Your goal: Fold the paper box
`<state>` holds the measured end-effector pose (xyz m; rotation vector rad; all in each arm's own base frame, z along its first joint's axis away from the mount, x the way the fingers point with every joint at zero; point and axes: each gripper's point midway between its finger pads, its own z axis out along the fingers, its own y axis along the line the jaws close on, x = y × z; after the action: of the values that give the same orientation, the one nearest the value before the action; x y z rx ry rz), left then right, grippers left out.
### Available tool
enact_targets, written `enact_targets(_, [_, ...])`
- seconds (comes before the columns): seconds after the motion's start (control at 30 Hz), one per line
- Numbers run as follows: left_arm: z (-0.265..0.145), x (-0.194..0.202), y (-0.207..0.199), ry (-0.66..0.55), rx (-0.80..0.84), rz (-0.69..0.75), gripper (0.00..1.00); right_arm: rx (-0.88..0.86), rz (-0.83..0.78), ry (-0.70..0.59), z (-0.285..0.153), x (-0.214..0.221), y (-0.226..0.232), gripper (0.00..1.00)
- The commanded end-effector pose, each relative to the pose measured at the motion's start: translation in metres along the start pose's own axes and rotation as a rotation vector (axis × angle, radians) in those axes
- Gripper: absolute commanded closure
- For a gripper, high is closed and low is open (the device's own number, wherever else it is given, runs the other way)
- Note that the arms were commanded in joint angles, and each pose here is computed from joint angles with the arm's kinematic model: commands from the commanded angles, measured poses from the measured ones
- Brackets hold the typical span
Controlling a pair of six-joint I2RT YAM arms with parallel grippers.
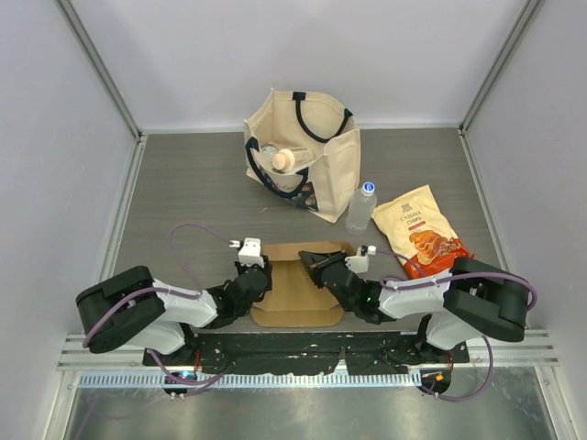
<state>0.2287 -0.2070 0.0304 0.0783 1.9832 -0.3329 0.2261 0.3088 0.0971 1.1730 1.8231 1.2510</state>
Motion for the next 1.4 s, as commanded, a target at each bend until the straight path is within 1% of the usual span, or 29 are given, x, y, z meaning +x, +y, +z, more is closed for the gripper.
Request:
enact_targets(0.0, [0.013, -0.022, 0.003, -0.101, -0.112, -0.072, 0.7, 0.12, -0.099, 0.003, -0.003, -0.004, -0.049, 0.99])
enact_targets(0.07, [0.017, -0.015, 0.009, -0.09, -0.153, -0.057, 0.72, 0.121, -0.107, 0.006, -0.003, -0.003, -0.049, 0.99])
enact_targets(0.13, [0.019, -0.012, 0.011, -0.084, -0.182, -0.046, 0.78, 0.122, -0.105, 0.012, -0.003, -0.002, -0.05, 0.99])
enact_targets(0.17, [0.02, -0.01, 0.016, -0.087, -0.222, -0.056, 0.8, 0.123, -0.102, 0.015, -0.002, -0.001, -0.05, 0.99])
enact_targets(0.2, [0.023, -0.014, 0.017, -0.097, -0.249, -0.061, 0.88, 0.122, -0.096, 0.017, -0.002, -0.001, -0.049, 0.99])
enact_targets(0.23, [0.022, -0.007, 0.026, -0.071, -0.3, -0.019, 0.94, 0.119, -0.096, 0.021, -0.002, 0.001, -0.048, 0.99])
enact_targets(0.27, [0.026, -0.012, 0.027, -0.096, -0.36, -0.059, 1.0, 0.112, -0.093, 0.02, -0.001, 0.002, -0.047, 0.99])
enact_targets(0.3, [0.026, -0.011, 0.032, -0.097, -0.404, -0.065, 1.0, 0.099, -0.086, 0.024, -0.001, 0.003, -0.044, 0.99])
enact_targets(0.33, [0.021, 0.0, 0.046, -0.056, -0.472, -0.015, 1.0, 0.096, -0.084, 0.024, -0.001, 0.005, -0.043, 0.99])
enact_targets(0.37, [0.025, 0.001, 0.045, -0.077, -0.506, -0.068, 1.0, 0.095, -0.078, 0.023, -0.001, 0.006, -0.043, 0.99])
enact_targets(0.47, [0.027, 0.012, 0.05, -0.063, -0.524, -0.066, 1.0, 0.085, -0.079, 0.025, -0.001, 0.008, -0.04, 0.99])
enact_targets(0.53, [0.029, 0.012, 0.047, -0.073, -0.507, -0.089, 1.0, 0.088, -0.081, 0.026, -0.001, 0.009, -0.041, 0.99])
enact_targets(0.7, [0.034, 0.014, 0.035, -0.04, -0.448, -0.065, 1.0, 0.088, -0.102, 0.015, 0.0, 0.008, -0.04, 0.99])
enact_targets(0.8, [0.034, 0.015, 0.022, -0.004, -0.348, -0.044, 1.0, 0.083, -0.1, -0.001, 0.0, 0.006, -0.036, 0.99])
enact_targets(0.83, [0.034, 0.009, 0.009, 0.001, -0.278, -0.054, 0.97, 0.08, -0.095, -0.013, 0.001, 0.004, -0.035, 0.99])
enact_targets(0.87, [0.03, 0.011, 0.011, 0.009, -0.261, -0.05, 0.82, 0.077, -0.091, -0.016, 0.001, 0.004, -0.033, 0.99])
enact_targets(0.93, [0.026, 0.001, 0.004, -0.008, -0.216, -0.083, 0.69, 0.078, -0.086, -0.024, 0.0, 0.002, -0.032, 0.99])
enact_targets(0.97, [0.022, 0.004, 0.005, 0.005, -0.198, -0.082, 0.6, 0.08, -0.085, -0.028, 0.001, 0.001, -0.032, 0.99])
enact_targets(1.03, [0.018, 0.0, 0.003, 0.004, -0.173, -0.097, 0.56, 0.074, -0.078, -0.031, 0.0, 0.001, -0.031, 0.99])
enact_targets(1.2, [0.003, -0.01, 0.003, -0.012, -0.117, -0.141, 0.51, 0.062, -0.077, -0.031, -0.001, 0.001, -0.024, 0.99])
enact_targets(1.3, [-0.004, -0.015, 0.003, -0.019, -0.074, -0.12, 0.48, 0.058, -0.062, -0.033, 0.0, -0.001, -0.024, 0.99])
enact_targets(1.37, [-0.008, -0.018, 0.006, -0.027, -0.077, -0.119, 0.46, 0.062, -0.056, -0.036, 0.0, -0.003, -0.027, 0.99])
